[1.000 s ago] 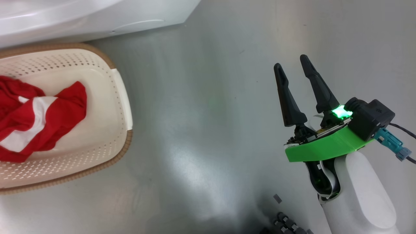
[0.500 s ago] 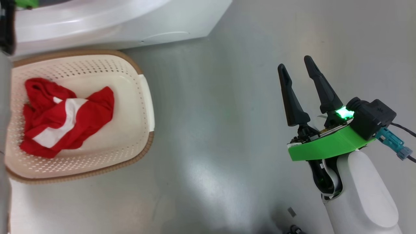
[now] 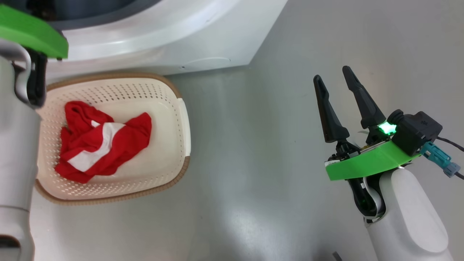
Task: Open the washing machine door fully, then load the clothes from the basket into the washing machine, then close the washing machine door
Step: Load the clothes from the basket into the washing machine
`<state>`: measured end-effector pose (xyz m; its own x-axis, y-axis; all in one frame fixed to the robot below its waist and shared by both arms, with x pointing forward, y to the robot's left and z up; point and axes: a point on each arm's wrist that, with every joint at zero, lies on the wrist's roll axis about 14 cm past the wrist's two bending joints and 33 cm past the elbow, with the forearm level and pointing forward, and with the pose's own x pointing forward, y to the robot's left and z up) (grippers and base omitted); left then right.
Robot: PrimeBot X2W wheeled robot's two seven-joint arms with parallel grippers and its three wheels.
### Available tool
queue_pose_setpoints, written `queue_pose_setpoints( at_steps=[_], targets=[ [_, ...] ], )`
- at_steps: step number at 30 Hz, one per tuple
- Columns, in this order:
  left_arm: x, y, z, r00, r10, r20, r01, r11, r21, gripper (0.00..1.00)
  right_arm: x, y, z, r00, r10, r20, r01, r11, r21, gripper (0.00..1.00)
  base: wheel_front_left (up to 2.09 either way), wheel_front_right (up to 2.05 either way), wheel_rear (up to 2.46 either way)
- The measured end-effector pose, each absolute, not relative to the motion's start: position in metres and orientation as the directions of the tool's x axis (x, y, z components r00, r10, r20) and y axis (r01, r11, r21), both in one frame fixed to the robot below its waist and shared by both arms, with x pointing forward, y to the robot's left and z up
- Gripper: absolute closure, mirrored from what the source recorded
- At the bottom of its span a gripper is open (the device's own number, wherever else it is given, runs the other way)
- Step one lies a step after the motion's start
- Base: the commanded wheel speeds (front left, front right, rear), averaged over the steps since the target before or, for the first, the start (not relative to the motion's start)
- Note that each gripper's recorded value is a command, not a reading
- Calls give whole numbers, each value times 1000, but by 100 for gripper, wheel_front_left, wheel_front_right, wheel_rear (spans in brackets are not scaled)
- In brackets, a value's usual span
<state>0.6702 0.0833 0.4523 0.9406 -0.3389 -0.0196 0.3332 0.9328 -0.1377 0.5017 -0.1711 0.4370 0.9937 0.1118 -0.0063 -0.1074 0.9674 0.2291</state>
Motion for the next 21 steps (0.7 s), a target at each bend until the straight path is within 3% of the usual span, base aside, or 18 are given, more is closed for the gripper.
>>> queue_pose_setpoints(
  at_steps=[21],
  targets=[
    [556,124,488,960,-276,45,279,952,-128,0,476,-162,489,985,151,82,-166,958,233,0,0,0,0]
  ],
)
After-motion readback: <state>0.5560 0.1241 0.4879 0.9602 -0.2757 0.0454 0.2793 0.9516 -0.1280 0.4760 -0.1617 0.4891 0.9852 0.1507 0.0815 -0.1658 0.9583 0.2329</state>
